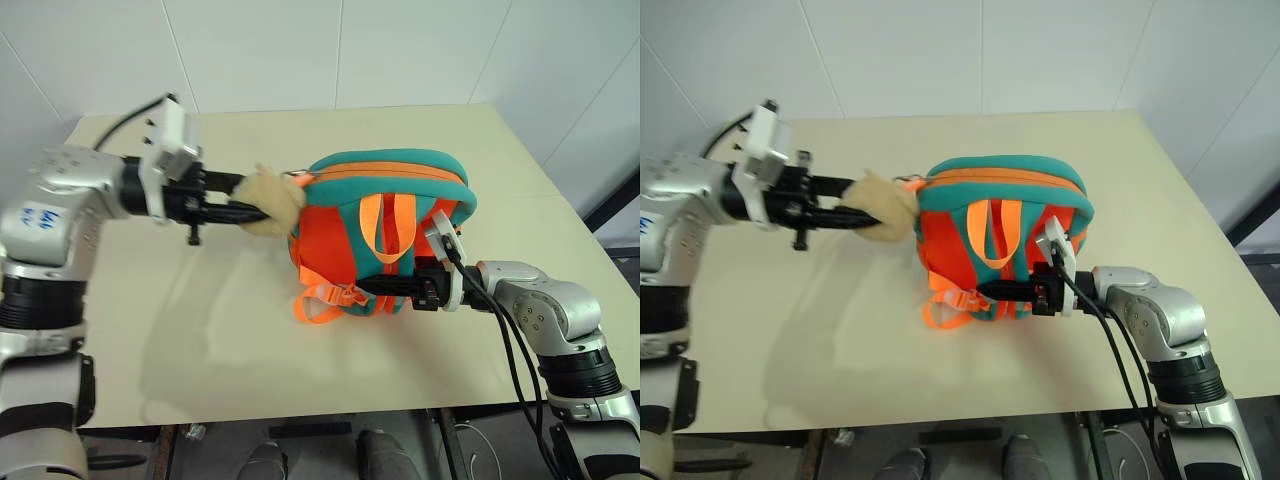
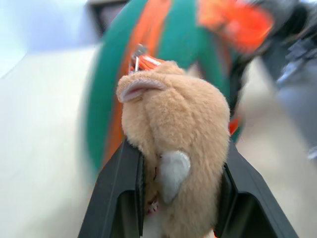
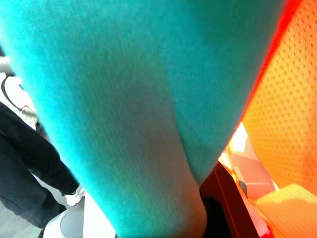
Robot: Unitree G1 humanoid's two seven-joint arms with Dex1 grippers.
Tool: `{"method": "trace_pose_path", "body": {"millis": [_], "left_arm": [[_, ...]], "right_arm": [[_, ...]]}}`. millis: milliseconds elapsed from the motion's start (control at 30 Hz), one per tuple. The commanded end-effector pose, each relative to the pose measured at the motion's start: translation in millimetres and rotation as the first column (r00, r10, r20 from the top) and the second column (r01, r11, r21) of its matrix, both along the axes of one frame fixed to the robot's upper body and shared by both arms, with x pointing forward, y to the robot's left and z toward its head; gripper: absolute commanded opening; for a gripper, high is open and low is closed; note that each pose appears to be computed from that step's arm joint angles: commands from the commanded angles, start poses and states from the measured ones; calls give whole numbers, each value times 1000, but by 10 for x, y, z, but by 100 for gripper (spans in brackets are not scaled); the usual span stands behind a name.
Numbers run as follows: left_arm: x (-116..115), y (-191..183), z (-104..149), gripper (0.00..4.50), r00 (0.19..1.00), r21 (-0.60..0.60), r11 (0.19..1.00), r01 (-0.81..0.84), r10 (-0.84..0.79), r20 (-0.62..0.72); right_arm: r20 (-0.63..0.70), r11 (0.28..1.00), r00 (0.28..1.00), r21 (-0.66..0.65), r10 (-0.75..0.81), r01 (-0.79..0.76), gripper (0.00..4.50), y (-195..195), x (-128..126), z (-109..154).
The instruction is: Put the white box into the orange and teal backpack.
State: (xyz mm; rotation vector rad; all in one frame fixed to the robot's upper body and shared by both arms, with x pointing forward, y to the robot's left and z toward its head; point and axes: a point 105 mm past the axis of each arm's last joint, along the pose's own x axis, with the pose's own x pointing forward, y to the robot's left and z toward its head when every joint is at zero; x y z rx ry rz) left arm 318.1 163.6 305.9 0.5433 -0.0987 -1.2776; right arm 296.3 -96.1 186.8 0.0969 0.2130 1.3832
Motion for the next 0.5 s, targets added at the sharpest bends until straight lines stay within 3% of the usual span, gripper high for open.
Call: {"method": "trace_pose_path", "body": {"millis": [33, 133, 267, 333, 500], "left_arm": [[96, 253, 36, 140, 996, 59, 995, -82, 80, 49], [185, 400, -119, 140, 992, 101, 987, -126, 126, 7], [295, 497, -700, 140, 984, 216, 968, -126, 150, -100], [350, 424, -900, 140, 979, 207, 973, -98, 132, -154], [627, 209, -1033, 140, 979, 147, 980, -134, 153, -131]], "right_arm": [[42, 1000, 999, 21, -1, 0, 0, 6, -32, 81], [42, 1000, 999, 26, -4, 2, 0, 17, -39, 77], [39, 999, 999, 35, -16, 15, 0, 18, -44, 73], [38, 999, 999, 31, -14, 13, 0, 12, -50, 71], [39, 1000, 999, 28, -13, 12, 0, 9, -32, 86]]}}
